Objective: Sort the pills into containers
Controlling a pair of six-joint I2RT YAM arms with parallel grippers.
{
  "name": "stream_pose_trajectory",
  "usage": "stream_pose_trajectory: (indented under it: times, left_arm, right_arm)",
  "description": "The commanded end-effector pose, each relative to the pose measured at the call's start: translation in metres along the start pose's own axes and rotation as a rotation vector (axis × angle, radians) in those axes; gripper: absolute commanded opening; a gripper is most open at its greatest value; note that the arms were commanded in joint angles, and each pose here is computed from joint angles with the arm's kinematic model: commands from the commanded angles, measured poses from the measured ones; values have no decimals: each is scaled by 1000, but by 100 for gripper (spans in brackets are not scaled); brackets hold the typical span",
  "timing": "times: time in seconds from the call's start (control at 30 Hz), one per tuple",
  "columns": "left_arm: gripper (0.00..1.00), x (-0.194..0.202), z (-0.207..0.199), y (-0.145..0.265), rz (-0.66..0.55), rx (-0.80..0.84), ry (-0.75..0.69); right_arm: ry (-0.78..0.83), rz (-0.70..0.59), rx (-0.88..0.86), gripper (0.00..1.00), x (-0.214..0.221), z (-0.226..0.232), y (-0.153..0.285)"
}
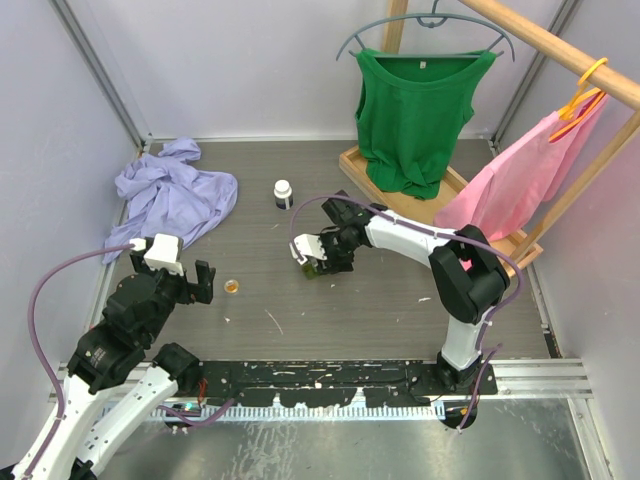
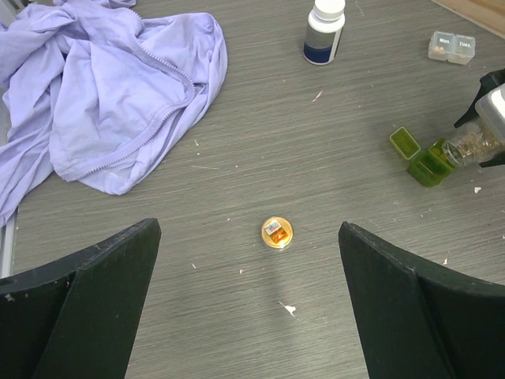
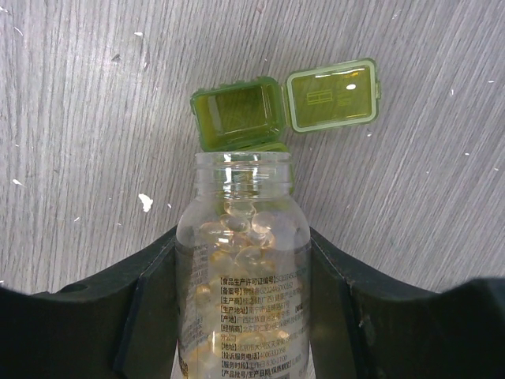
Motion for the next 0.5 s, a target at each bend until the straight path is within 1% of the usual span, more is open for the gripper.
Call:
stream_pose_trajectory:
  times: [0.0, 0.47]
  left_arm:
    - [98, -13, -3, -1, -59, 19, 15]
    - [98, -12, -3, -1, -60, 18, 15]
  right_arm:
    - [32, 2, 32, 1, -9, -14, 6]
    - [52, 67, 30, 1, -15, -15, 4]
Point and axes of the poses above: each gripper's point midway between its finger pads, its own y axis back along the fingers, its own z axis along the line the jaws close on, x = y × z, the point moved 5 cm from there along y, back along the fingers, and after that the axes turned 7 degrees about y, right-handed, at the moved point
